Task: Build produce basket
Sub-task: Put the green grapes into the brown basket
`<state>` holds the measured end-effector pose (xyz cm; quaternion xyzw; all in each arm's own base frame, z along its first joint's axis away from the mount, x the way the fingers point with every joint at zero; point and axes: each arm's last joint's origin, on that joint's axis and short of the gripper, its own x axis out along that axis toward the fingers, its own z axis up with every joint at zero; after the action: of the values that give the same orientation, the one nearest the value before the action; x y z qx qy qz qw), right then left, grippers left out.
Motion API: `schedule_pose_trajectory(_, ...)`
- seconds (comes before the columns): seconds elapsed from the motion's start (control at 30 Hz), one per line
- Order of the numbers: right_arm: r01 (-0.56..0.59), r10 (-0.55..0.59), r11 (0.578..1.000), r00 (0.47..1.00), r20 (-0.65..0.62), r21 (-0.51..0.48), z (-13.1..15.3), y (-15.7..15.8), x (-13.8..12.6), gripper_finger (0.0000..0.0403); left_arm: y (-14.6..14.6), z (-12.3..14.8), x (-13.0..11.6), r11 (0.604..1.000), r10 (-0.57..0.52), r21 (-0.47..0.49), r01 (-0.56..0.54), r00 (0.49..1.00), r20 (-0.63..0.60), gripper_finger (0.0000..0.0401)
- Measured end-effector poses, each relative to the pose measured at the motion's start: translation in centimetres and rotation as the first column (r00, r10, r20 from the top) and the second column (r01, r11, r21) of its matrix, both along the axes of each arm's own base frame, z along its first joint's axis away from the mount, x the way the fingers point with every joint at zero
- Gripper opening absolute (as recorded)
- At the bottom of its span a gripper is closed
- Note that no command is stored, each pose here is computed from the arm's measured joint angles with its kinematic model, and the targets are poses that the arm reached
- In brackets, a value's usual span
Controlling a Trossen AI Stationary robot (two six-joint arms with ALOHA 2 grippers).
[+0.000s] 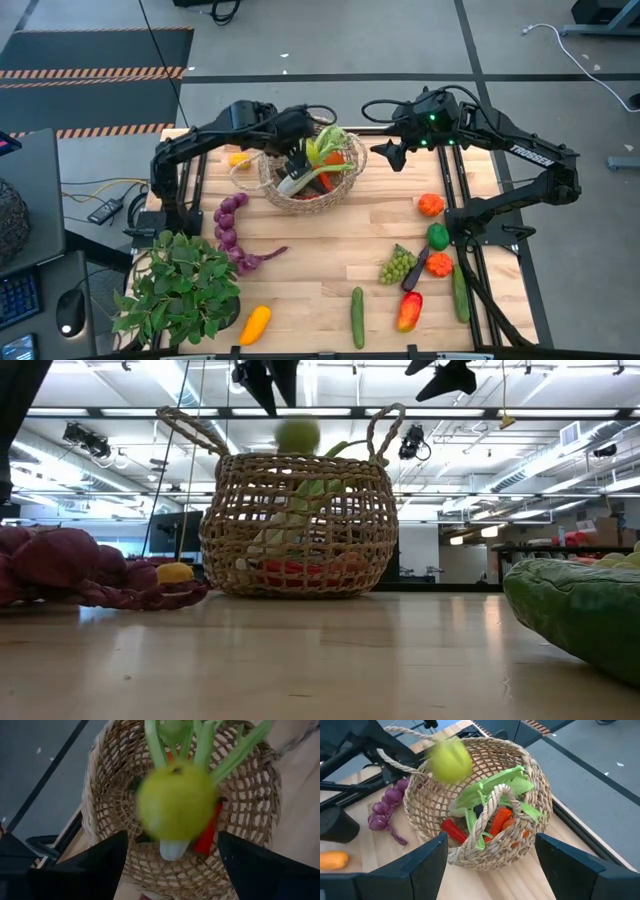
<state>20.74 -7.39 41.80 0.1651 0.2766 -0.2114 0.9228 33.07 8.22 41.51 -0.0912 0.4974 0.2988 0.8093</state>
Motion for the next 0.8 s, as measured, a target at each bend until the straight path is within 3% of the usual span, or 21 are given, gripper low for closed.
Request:
schedule_pose_trajectory(0.37,0.050,-0.051,0.999,0.996,0.079,0.018,0.5,-0.6,0.2,0.0302,3.0,0.4,0.0,0.998,-0.034,0.046,0.032,0.998,0.043,0.0315)
schedule_pose_trajectory(0.57,0.075,-0.079,0.996,0.993,0.089,0.047,0.5,-0.6,0.2,0.0302,2.2,0.7,-0.2,0.998,-0.065,0.012,0.064,0.996,0.067,0.0304)
schedule_pose_trajectory(0.8,0.090,-0.090,0.996,0.993,0.078,0.013,0.5,-0.8,0.1,0.0302,0.2,4.8,-2.1,1.000,0.009,-0.003,-0.008,0.952,0.305,0.0291)
